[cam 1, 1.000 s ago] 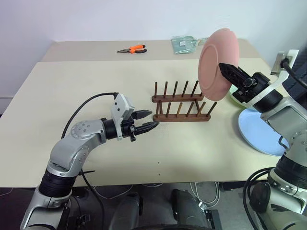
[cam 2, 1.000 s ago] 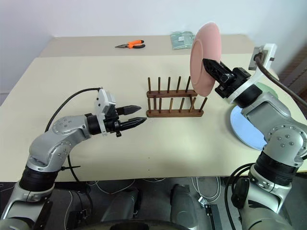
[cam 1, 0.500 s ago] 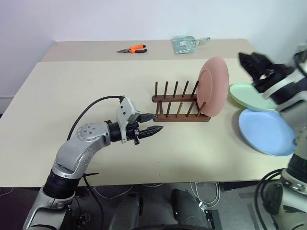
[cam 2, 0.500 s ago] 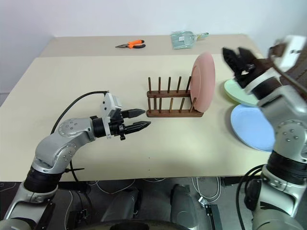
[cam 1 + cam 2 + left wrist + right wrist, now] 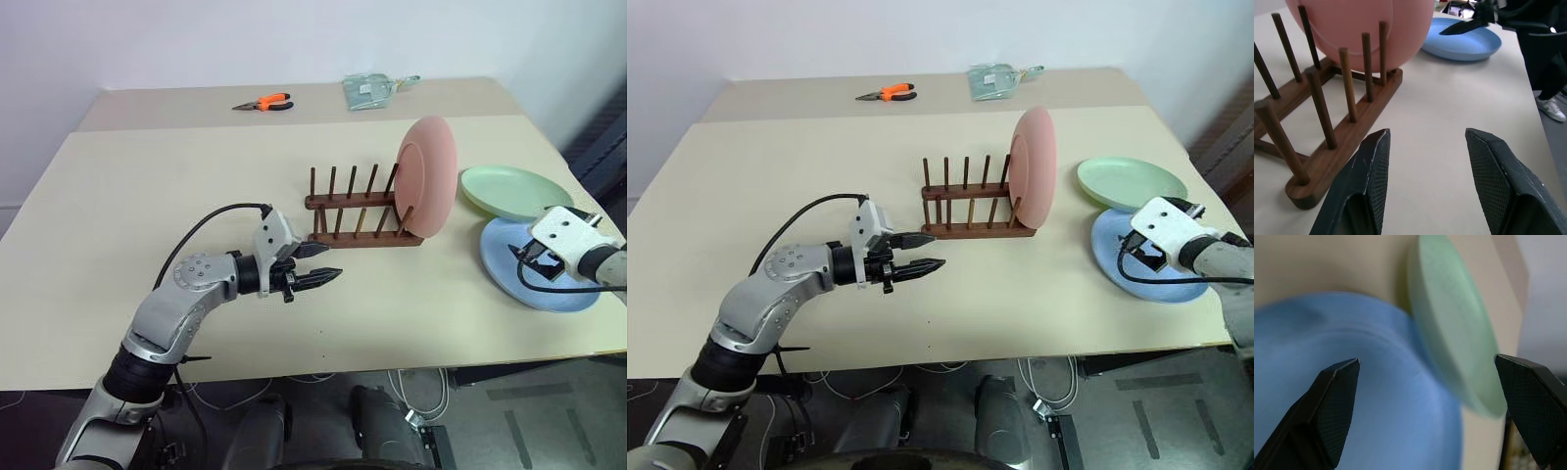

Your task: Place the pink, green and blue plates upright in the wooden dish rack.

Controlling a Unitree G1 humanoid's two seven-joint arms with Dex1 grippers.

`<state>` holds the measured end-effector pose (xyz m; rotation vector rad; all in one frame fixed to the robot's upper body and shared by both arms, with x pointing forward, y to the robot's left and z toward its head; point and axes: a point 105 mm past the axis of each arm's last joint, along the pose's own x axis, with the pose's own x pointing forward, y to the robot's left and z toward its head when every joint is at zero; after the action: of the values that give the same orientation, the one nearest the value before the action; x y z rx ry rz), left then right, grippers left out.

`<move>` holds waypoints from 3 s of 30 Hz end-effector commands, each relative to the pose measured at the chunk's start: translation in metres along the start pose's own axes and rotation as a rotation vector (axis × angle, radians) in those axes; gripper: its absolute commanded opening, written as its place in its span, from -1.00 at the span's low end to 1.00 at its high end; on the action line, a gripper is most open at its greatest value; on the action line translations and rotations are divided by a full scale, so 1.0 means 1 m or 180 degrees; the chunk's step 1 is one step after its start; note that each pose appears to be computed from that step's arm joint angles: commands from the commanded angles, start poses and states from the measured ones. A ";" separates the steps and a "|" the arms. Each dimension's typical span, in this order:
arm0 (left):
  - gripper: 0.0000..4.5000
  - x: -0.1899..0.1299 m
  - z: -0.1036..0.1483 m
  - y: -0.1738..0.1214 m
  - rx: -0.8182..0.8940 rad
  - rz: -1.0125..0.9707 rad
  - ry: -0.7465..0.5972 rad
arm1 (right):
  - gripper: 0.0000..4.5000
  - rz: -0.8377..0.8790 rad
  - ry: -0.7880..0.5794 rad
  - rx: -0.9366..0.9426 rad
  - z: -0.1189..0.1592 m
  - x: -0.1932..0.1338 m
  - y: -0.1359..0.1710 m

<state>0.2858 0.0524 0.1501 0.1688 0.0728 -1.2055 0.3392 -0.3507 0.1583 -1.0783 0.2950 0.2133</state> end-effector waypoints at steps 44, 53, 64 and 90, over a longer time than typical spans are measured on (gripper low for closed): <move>0.11 -0.065 -0.004 0.053 0.0139 0.0948 0.0054 | -0.99 0.1000 -0.2865 0.4422 0.259 -0.082 -0.016; 0.11 -0.059 -0.003 0.046 0.0096 0.0867 0.0000 | -0.99 0.0782 -0.2359 0.4348 0.247 -0.072 0.005; 0.11 -0.048 -0.001 0.043 0.0086 0.0753 -0.0028 | -0.63 0.0749 -0.1933 0.4398 0.238 -0.059 0.026; 0.11 -0.005 0.007 -0.003 0.0079 -0.0056 -0.0142 | 0.99 0.0135 -0.0234 0.2106 0.032 -0.070 0.033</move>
<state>0.2892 0.0618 0.1467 0.1526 0.0632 -1.1829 0.2653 -0.3151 0.1603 -0.2914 0.3221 0.1530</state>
